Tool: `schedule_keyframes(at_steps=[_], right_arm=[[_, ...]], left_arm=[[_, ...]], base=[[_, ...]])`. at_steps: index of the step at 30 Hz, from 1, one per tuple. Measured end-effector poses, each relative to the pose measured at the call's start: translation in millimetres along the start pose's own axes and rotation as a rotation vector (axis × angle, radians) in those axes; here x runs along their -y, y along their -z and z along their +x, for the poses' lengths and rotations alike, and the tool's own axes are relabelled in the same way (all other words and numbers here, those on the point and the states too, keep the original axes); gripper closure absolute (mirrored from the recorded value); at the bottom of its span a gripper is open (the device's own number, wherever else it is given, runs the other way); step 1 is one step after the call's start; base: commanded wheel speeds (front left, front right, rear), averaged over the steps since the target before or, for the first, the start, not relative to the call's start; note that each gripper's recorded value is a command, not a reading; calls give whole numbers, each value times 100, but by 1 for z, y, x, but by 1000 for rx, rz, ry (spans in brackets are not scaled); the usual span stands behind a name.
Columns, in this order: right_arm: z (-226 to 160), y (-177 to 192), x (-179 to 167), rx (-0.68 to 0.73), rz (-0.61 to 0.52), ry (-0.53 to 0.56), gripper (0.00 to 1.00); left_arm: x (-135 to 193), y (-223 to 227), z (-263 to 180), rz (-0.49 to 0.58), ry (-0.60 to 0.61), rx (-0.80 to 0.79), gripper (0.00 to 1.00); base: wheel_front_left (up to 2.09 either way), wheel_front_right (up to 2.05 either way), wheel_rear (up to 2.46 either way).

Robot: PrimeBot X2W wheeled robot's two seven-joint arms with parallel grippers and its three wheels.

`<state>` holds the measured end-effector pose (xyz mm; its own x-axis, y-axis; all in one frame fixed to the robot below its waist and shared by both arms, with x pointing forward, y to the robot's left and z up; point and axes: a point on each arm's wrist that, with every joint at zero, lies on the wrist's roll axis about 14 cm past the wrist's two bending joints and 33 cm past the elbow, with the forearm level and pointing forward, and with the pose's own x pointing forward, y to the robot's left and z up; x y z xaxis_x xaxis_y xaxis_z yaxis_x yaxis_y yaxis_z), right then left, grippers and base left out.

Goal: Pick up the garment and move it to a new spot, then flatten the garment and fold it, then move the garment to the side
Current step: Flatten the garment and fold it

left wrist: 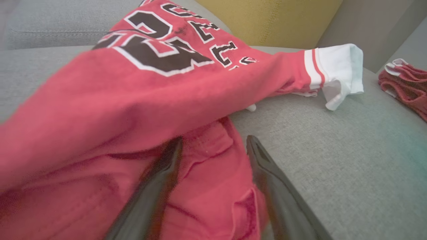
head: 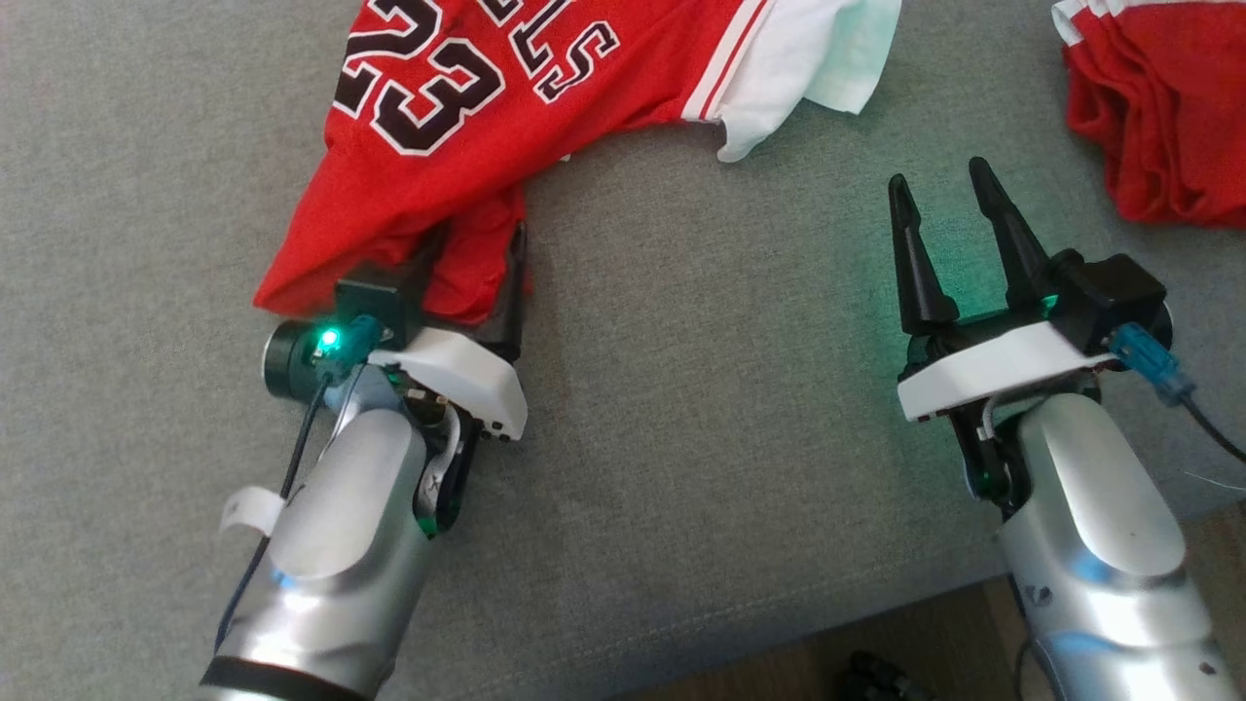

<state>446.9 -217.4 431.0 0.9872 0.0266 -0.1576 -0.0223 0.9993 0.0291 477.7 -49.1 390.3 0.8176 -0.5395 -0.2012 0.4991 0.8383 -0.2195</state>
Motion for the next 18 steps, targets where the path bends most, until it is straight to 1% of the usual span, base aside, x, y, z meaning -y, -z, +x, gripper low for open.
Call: schedule_keyframes(at_steps=[10,11,12,13,14,15,17,18], right_arm=[[2,1,-6,1,18,-6,0],[2,1,-7,1,23,-7,0],[2,2,-8,0,27,-7,0],[2,2,-8,-2,28,-7,0],[2,3,-9,-3,29,-8,0],[2,3,-8,-4,30,-7,0],[2,4,-8,-6,35,-4,0],[2,4,-8,-5,37,-4,0]], left_arm=[[-11,1,2,-13,-48,-5,0],[-12,2,4,-12,-50,-7,5],[-12,2,5,-12,-52,-8,19],[-13,2,6,-11,-55,-9,36],[-14,2,7,-9,-58,-10,56],[-15,1,9,-8,-60,-9,73],[-16,2,9,-8,-61,-11,98],[-16,2,9,-7,-62,-11,100]], base=[[0,0,0],[0,0,0],[0,0,0],[0,0,0],[0,0,0],[0,0,0],[0,0,0],[0,0,0]])
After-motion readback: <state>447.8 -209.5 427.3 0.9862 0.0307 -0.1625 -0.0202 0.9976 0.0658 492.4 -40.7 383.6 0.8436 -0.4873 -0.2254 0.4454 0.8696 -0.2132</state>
